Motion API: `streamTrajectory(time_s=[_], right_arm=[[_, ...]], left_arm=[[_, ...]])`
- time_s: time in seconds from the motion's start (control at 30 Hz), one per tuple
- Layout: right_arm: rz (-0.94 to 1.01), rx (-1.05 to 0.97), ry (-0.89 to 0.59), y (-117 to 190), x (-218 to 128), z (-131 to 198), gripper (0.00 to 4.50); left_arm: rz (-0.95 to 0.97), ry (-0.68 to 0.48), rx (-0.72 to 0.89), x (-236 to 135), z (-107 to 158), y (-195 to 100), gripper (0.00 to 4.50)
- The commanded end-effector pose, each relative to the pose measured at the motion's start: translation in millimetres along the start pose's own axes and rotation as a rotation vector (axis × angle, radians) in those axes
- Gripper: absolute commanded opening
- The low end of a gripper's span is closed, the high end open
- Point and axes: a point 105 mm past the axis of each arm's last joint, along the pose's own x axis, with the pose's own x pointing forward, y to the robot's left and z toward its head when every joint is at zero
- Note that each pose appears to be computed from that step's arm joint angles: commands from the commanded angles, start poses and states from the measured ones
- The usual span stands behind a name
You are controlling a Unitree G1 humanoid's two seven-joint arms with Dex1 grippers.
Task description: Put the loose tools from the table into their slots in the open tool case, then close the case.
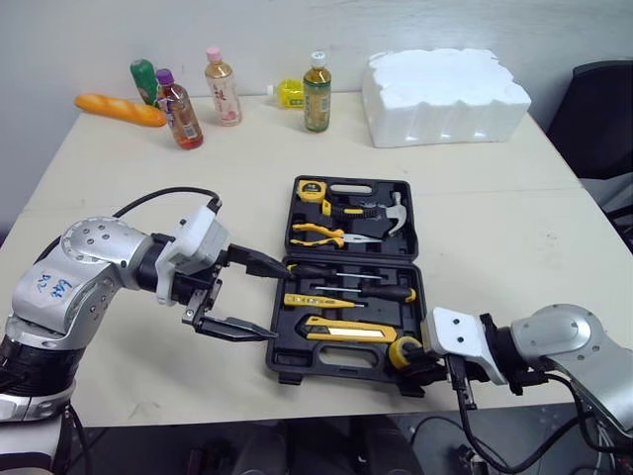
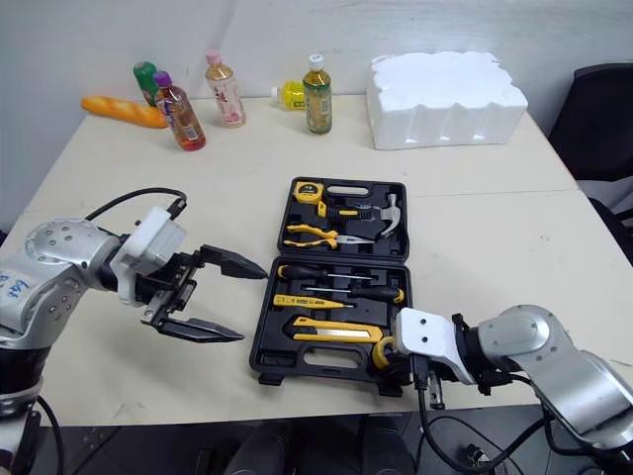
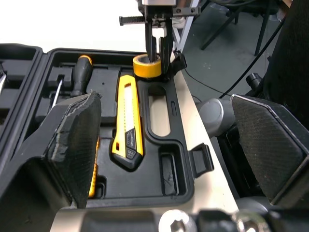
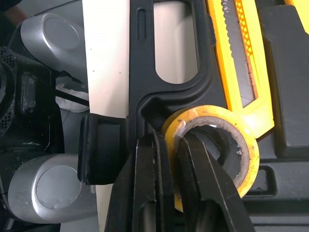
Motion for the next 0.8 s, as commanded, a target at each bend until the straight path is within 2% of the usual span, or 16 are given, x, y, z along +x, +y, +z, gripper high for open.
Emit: streamTrajectory(time_s=[0.03,0.1,0.17,0.3,0.37,0.47,0.6,0.63,0.8], right_arm=[[0.039,-0.03,-0.051,11.4,-9.8,20.6,1.79],[0.046,-0.034,-0.089,14.1,-20.9,32.7,2.83],[0.044,-0.02,-0.118,14.9,-29.8,40.1,2.83],[-0.039,-0.013,-0.173,3.6,-31.2,33.6,2.83],[-0.076,-0.001,-0.28,-0.7,-23.1,35.2,2.83],[-0.075,0.049,-0.381,1.4,-12.4,29.5,2.04],[-0.163,0.108,-0.484,-7.6,-4.0,18.1,0.21],[-0.17,0.125,-0.5,-7.3,-1.8,14.8,0.1],[-0.153,0.121,-0.472,-1.3,5.0,2.1,0.1]], left_arm=[[-0.006,-0.001,0.047,0.9,8.1,-0.6,4.5],[-0.006,-0.002,0.049,0.6,8.7,0.1,4.5],[-0.006,-0.004,0.05,0.5,9.6,0.5,4.5],[-0.018,-0.019,0.05,4.5,11.2,-0.3,4.5],[-0.03,-0.025,0.048,6.7,11.4,-2.0,4.5],[-0.034,-0.028,0.047,7.5,11.6,-1.9,4.5],[-0.039,-0.028,0.044,7.1,11.4,-1.7,4.5],[-0.04,-0.028,0.043,7.1,11.5,-1.7,4.5],[-0.042,-0.027,0.042,6.2,11.9,-1.7,4.5]])
